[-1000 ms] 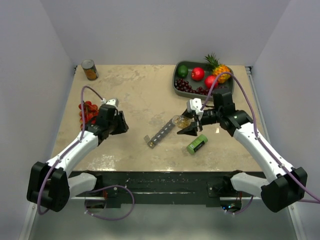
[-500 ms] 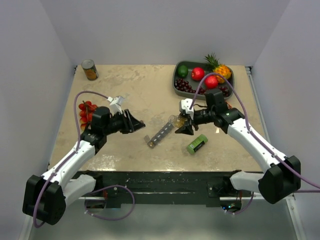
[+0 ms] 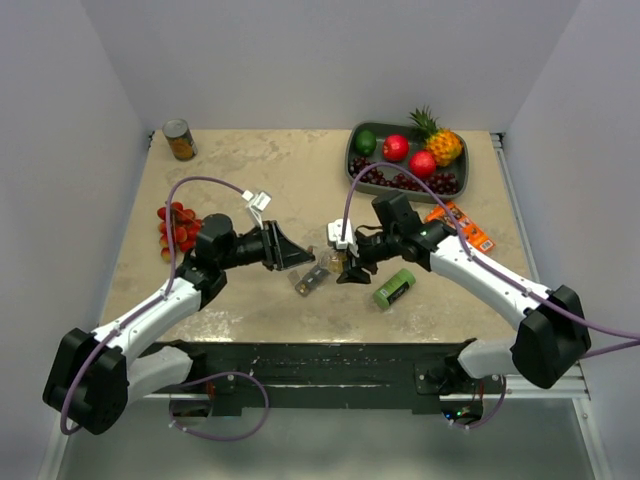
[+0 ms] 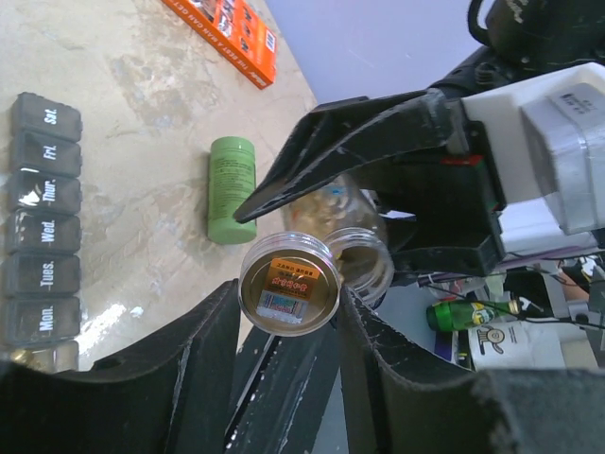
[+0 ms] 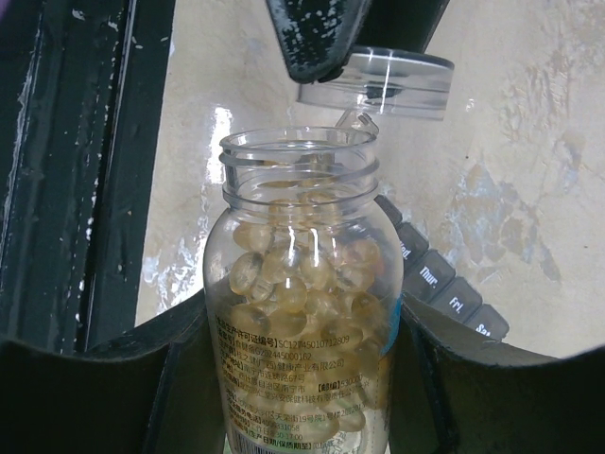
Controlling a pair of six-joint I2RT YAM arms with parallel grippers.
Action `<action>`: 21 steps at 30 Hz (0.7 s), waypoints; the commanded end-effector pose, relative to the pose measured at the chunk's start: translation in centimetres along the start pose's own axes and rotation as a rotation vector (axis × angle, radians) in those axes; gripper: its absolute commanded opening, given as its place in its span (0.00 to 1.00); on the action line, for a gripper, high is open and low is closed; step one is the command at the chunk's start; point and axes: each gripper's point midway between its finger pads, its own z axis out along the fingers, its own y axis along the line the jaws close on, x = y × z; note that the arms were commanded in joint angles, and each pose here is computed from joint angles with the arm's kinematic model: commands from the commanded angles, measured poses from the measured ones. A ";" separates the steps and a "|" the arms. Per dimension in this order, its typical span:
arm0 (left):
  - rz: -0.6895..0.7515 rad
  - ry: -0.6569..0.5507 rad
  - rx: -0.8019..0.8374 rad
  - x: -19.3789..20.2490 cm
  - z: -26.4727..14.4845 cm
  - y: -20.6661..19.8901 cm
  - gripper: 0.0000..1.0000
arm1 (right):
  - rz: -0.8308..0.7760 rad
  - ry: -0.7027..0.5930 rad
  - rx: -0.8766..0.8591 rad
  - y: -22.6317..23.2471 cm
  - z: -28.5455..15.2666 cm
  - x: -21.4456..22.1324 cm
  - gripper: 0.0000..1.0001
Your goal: Sort the pills into containers
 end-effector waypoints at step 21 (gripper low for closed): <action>0.048 0.014 0.149 -0.1 1.0 -3.9 0.08 | -0.002 0.006 0.076 -1.7 0.4 -1.4 0.03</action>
